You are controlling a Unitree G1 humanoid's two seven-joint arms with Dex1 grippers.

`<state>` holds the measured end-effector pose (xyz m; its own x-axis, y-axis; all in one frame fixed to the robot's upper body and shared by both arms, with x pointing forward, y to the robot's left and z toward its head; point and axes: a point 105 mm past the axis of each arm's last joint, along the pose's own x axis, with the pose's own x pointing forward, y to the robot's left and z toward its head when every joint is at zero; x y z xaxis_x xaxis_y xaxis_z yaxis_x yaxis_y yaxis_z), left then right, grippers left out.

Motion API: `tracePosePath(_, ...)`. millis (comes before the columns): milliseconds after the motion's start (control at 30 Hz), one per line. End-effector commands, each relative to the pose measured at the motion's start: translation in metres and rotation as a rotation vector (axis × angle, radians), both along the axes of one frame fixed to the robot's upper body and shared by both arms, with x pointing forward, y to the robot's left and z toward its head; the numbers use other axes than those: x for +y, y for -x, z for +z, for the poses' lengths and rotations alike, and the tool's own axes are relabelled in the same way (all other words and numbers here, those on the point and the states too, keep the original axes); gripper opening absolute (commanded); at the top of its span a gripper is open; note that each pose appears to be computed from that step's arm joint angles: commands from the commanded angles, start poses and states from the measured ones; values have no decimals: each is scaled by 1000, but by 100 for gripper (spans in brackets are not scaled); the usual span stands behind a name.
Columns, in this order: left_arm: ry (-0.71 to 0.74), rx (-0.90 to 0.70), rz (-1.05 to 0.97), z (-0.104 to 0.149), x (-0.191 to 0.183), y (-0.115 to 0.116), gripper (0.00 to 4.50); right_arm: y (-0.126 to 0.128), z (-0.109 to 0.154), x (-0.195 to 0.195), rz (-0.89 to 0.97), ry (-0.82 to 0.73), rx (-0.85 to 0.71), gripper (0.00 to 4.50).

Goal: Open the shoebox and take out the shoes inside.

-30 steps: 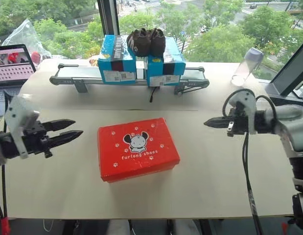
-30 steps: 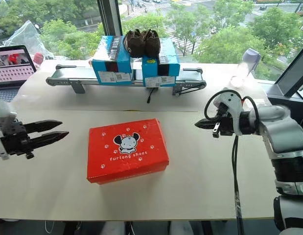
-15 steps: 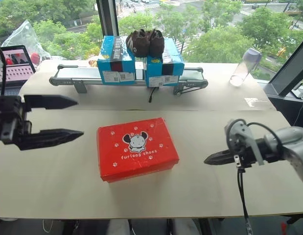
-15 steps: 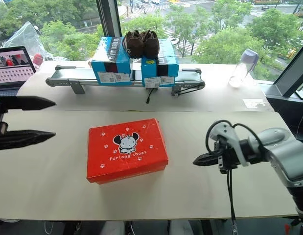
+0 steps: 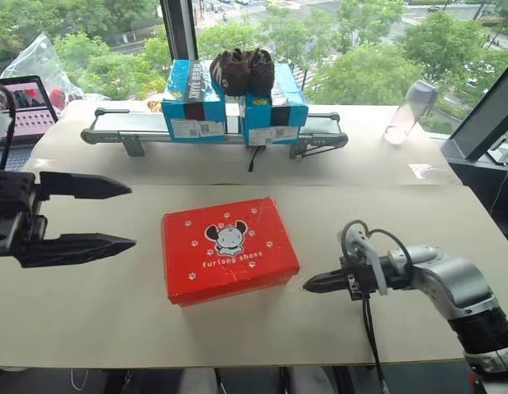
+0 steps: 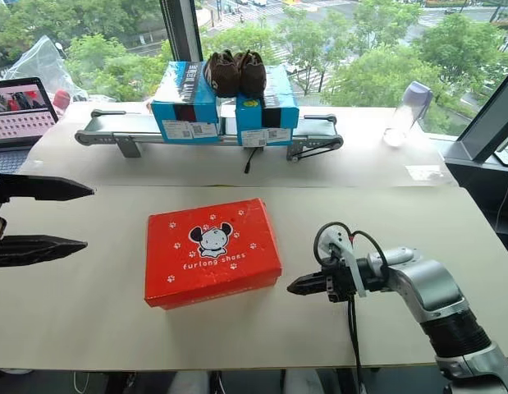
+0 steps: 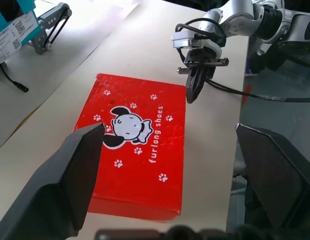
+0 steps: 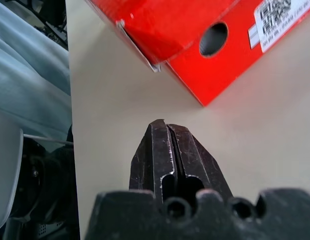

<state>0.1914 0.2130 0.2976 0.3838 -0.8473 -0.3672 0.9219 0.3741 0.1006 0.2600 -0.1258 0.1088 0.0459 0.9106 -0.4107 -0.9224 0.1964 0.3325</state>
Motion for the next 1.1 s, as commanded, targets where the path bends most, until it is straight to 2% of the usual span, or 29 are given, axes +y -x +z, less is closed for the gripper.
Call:
tracePosePath(33,-18,-59,12,6,4,2,445,-7,11,9,17,-27,-69,0)
tracePosePath(133,-21,-60,14,3,5,1,445,-13,15,16,18,-46,-93,0)
tracePosePath(333,-31,-70,36,2,9,-1,445,-16,45,26,55,-131,-121,0)
tracePosePath(633,-46,-94,29,9,2,12,445,-29,131,52,130,-372,-214,0)
tracePosePath(733,-30,-107,32,14,-1,17,445,-45,150,66,129,-411,-294,0)
tracePosePath(933,-13,-103,44,12,-7,28,445,-125,185,101,-167,-464,-488,0)
tracePosePath(1000,-9,-103,53,10,-8,28,445,-144,183,108,-251,-421,-561,0)
tracePosePath(1100,-5,-100,59,8,-9,30,445,-156,175,113,-278,-369,-609,0)
